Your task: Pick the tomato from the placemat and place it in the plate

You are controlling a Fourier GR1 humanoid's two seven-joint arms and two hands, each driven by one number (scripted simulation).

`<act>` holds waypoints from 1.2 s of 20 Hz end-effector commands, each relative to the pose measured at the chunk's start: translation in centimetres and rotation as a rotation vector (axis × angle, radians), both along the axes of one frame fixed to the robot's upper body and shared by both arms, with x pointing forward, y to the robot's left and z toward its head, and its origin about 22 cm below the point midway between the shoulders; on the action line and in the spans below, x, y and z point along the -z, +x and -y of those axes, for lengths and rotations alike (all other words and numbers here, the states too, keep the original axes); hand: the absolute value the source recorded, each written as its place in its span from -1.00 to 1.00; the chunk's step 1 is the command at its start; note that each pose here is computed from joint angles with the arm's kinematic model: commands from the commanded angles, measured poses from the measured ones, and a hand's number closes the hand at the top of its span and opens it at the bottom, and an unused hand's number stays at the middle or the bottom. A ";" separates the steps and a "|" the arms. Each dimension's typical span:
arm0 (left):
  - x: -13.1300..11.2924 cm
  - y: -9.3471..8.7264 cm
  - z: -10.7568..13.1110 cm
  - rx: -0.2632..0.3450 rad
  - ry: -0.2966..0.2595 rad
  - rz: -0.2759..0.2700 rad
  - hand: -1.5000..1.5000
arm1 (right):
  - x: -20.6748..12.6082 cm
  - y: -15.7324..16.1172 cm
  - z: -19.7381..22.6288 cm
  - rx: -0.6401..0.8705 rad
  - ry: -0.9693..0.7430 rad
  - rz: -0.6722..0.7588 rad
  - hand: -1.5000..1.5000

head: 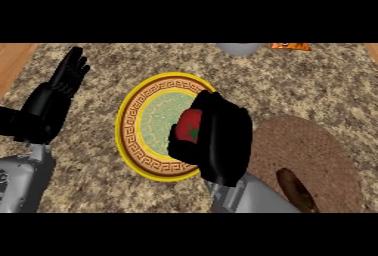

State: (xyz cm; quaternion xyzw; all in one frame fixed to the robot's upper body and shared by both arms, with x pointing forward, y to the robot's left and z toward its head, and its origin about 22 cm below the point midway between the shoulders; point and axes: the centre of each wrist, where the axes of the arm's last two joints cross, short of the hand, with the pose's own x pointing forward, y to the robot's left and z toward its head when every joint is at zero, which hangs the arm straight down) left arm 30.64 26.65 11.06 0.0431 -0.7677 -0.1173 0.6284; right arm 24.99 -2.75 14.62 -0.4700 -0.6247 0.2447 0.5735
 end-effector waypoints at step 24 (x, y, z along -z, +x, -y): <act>-0.2 0.9 0.9 0.033 0.018 0.011 0.00 | 3.1 11.6 -1.2 0.174 0.509 0.133 -1.00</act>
